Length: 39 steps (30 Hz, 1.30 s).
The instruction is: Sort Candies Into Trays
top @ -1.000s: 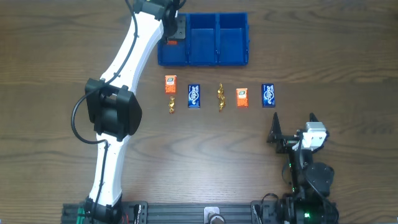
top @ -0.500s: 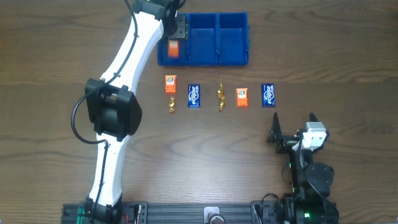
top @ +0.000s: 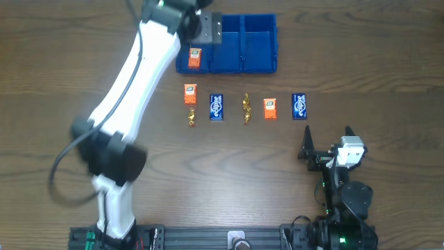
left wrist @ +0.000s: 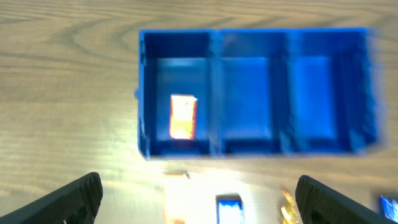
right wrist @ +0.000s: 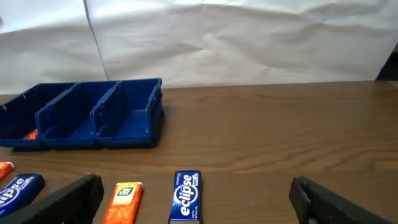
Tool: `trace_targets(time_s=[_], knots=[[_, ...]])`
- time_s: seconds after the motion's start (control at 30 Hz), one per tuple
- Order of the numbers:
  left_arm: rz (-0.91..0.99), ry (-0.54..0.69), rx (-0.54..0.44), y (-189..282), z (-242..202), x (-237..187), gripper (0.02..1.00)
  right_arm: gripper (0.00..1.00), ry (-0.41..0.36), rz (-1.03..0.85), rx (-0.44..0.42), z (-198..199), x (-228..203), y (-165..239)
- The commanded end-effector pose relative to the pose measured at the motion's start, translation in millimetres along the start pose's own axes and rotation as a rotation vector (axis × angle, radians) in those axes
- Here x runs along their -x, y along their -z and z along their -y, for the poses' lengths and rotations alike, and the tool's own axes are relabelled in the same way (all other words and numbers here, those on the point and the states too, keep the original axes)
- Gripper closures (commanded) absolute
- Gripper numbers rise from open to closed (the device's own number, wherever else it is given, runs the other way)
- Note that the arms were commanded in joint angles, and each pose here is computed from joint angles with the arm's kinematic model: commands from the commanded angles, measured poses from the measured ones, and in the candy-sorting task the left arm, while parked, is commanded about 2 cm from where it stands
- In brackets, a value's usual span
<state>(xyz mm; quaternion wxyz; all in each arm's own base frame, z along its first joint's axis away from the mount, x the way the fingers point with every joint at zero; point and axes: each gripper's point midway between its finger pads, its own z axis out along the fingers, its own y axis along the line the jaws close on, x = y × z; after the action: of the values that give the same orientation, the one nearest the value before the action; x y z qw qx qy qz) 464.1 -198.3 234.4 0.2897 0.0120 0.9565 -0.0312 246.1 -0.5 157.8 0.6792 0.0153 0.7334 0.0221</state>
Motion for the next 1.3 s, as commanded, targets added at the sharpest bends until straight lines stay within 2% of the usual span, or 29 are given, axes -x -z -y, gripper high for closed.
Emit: trace_targets(time_s=[0.03, 0.13, 0.37, 0.7, 0.9, 1.3], knots=[[-0.064, 0.076, 0.072, 1.9, -22.9, -54.9, 0.023, 0.003, -0.012, -0.001, -0.001, -0.2, -1.4, 0.1], [-0.137, 0.080, 0.103, -22.4, -31.6, -91.1, 0.042, 0.003, -0.012, -0.001, -0.001, -0.1, -1.4, 0.1], [-0.223, 0.092, 0.058, -74.1, -31.5, -146.1, 0.051, 0.003, -0.012, -0.001, -0.001, -0.2, -1.4, 0.1], [-0.292, 0.084, 0.084, -124.1, -33.3, -170.9, 0.073, 0.003, -0.012, -0.001, -0.001, -0.2, -1.4, 0.1], [-0.307, 0.102, 0.072, -138.5, -41.7, -171.4, 0.082, 0.003, -0.012, -0.001, -0.001, -0.2, -1.4, 0.1], [-0.312, 0.059, 0.067, -162.6, -46.0, -175.9, 0.095, 0.003, -0.012, -0.001, -0.001, -0.2, -1.4, 0.1]])
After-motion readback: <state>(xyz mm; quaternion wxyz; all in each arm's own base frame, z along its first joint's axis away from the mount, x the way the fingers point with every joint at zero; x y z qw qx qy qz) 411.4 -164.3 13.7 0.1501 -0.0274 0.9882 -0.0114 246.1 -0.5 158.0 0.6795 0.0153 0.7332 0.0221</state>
